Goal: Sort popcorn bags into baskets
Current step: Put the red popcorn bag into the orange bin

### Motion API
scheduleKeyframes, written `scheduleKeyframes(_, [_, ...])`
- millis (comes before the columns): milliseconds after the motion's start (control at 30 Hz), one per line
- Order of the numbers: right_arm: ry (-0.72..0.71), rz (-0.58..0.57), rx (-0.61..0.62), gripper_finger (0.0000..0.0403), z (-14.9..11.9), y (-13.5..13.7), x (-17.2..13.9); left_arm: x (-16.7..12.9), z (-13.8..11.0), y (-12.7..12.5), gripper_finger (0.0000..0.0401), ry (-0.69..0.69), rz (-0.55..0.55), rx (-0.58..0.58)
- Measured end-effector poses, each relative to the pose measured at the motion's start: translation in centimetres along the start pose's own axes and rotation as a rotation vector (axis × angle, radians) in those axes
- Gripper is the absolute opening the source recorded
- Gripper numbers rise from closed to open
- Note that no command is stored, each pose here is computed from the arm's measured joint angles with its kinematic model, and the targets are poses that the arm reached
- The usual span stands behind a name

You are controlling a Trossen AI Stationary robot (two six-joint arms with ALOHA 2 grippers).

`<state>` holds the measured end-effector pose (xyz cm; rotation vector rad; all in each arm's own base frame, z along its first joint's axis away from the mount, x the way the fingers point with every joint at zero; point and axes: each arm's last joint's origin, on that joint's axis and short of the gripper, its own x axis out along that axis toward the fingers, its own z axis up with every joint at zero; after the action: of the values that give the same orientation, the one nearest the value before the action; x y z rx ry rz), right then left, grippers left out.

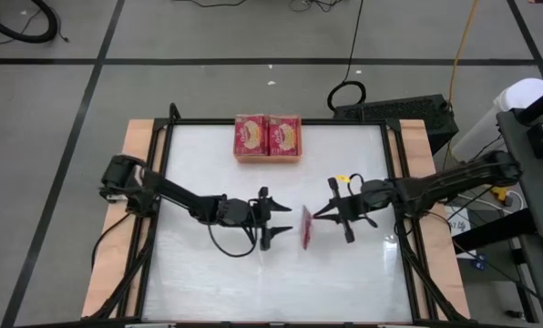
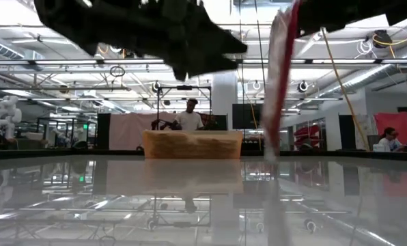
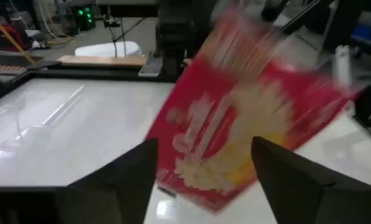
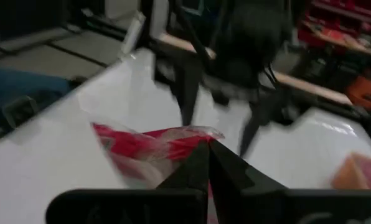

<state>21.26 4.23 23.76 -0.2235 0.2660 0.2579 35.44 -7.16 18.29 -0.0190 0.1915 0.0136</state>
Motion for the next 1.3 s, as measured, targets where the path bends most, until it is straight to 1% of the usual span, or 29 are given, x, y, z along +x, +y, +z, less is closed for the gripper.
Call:
scheduleKeyframes(100, [-0.045, 0.039, -0.005, 0.0000, 0.5, 0.1, -0.6, 1.0, -1.4, 0.2, 0.0283, -0.033, 0.007, 0.014])
scheduleKeyframes(200, [-0.076, 0.092, -0.022, 0.0000, 0.8, 0.2, -1.0, 1.7, -2.1, 0.8, 0.0297, -0.058, -0.048, 0.027])
scheduleKeyframes(333, [-0.075, 0.115, -0.031, 0.0000, 0.8, 0.3, -1.0, 2.6, -3.1, 1.8, 0.0302, -0.106, -0.158, -0.010])
scheduleKeyframes(467, [-0.064, 0.113, -0.024, 0.0000, 0.6, 0.3, -0.7, 3.3, -3.7, 2.4, 0.0296, -0.154, -0.184, -0.030])
scheduleKeyframes(567, [-0.070, 0.110, -0.025, 0.0000, 0.6, 0.3, -0.4, 4.1, -3.8, 2.4, 0.0293, -0.155, -0.204, -0.023])
scheduleKeyframes(667, [-0.083, 0.110, -0.030, 0.0000, 0.6, 0.2, -0.1, 5.2, -3.4, 2.2, 0.0293, -0.182, -0.220, -0.004])
scheduleKeyframes(800, [-0.099, 0.127, -0.040, 0.0000, 0.7, 0.2, 0.0, 6.4, -2.7, 2.4, 0.0292, -0.197, -0.198, 0.029])
scheduleKeyframes(967, [-0.103, 0.127, -0.032, 0.0000, 0.8, 0.2, 0.0, 6.6, -2.4, 3.4, 0.0292, -0.202, -0.185, 0.049])
scheduleKeyframes(1100, [-0.102, 0.127, -0.029, 0.0000, 0.7, 0.2, 0.0, 6.6, -2.3, 3.7, 0.0292, -0.210, -0.258, 0.033])
scheduleKeyframes(1200, [-0.094, 0.128, -0.023, 0.0000, 0.5, 0.3, 0.1, 6.7, -2.2, 3.3, 0.0291, -0.207, -0.275, 0.041])
scheduleKeyframes(1300, [-0.086, 0.123, -0.003, 0.0000, 0.3, 0.3, 0.1, 7.2, -2.1, 2.6, 0.0286, -0.160, -0.284, 0.109])
